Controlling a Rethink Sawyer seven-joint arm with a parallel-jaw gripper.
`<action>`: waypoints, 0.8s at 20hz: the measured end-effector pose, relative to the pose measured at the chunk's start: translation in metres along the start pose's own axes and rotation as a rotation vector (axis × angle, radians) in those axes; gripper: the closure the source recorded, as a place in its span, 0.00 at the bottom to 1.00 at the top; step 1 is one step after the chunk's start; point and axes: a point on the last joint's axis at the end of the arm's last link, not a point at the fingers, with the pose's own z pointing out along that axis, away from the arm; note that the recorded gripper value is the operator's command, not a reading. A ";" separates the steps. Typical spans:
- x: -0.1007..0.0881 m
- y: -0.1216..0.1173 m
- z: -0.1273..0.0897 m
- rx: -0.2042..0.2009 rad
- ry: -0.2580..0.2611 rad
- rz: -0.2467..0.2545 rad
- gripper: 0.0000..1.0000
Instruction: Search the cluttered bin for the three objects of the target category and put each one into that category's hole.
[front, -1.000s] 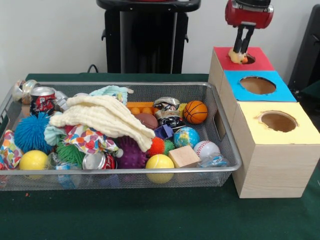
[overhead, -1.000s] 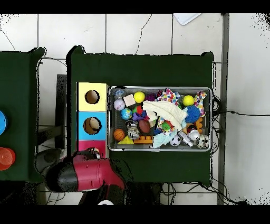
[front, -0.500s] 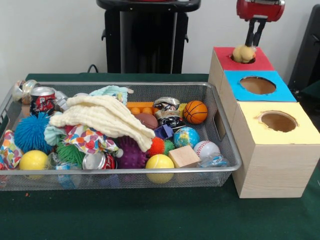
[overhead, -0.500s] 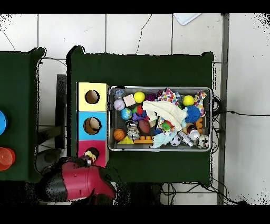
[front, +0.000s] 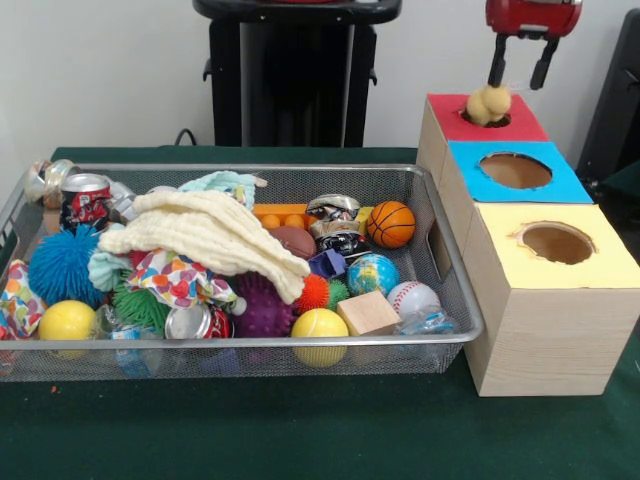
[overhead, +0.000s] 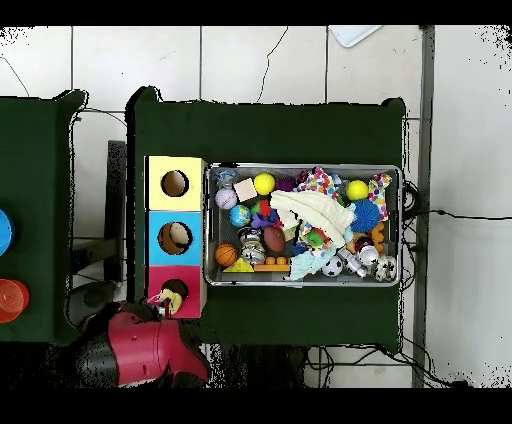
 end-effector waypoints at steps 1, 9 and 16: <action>0.000 -0.001 0.000 0.000 0.001 0.002 0.00; -0.006 -0.013 0.003 0.002 0.006 0.029 0.00; -0.005 -0.017 -0.004 0.002 0.038 0.039 0.00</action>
